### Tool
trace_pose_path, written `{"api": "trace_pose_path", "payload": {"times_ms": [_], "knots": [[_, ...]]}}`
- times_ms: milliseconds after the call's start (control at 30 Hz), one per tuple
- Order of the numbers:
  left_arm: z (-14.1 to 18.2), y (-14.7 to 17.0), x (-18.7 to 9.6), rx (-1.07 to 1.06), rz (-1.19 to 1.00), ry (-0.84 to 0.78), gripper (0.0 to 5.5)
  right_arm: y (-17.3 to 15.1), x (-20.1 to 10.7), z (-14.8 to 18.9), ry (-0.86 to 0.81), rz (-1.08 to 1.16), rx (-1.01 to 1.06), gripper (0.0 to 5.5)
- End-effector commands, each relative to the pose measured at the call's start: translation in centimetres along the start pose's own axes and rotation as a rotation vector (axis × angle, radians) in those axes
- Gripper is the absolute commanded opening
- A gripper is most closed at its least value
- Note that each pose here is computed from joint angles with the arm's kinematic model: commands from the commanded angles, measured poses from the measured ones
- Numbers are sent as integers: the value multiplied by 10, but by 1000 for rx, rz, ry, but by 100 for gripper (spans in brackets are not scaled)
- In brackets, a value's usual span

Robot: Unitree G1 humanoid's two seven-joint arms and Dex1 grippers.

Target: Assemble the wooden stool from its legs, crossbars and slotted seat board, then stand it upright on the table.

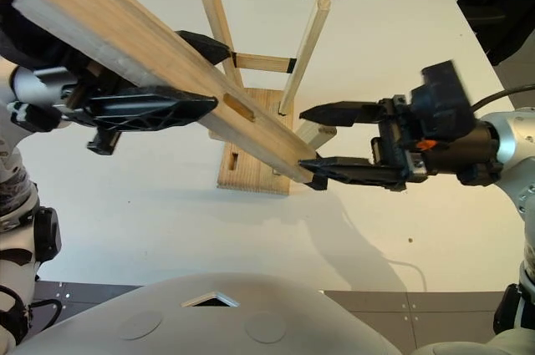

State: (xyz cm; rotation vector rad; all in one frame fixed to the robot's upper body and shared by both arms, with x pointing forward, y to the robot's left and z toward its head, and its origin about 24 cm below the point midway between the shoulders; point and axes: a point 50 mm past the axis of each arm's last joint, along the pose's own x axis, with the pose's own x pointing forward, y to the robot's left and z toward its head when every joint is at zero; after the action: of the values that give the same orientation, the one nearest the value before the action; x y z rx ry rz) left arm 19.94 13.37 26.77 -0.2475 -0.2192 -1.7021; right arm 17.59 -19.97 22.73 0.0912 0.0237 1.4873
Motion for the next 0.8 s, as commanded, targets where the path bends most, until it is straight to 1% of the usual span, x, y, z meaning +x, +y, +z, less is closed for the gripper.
{"api": "trace_pose_path", "payload": {"times_ms": [33,100,167,267,367,467,567,667,733,800], "knots": [[22,-9,-11,32,-9,-22,204,-3,-14,21,-173,-29,1,281],[37,-9,-19,60,35,-37,204,-8,-23,24,-227,-90,12,281],[51,-6,-33,108,111,-15,204,-14,-33,23,-249,-169,21,281],[61,7,-66,199,287,99,204,-16,-48,10,-235,-275,37,281],[59,24,-101,247,422,205,204,-14,-53,-1,-212,-327,37,281],[38,35,-125,248,476,313,204,-15,-54,-10,-172,-356,33,281],[2,38,-134,236,442,414,204,-16,-55,-20,-107,-367,38,281],[-29,33,-126,172,368,414,204,-19,-58,-28,-48,-365,41,281],[-43,32,-122,100,346,366,204,-20,-58,-31,-30,-360,39,281],[-58,35,-129,52,403,317,204,-23,-57,-32,-42,-348,43,281]]}}
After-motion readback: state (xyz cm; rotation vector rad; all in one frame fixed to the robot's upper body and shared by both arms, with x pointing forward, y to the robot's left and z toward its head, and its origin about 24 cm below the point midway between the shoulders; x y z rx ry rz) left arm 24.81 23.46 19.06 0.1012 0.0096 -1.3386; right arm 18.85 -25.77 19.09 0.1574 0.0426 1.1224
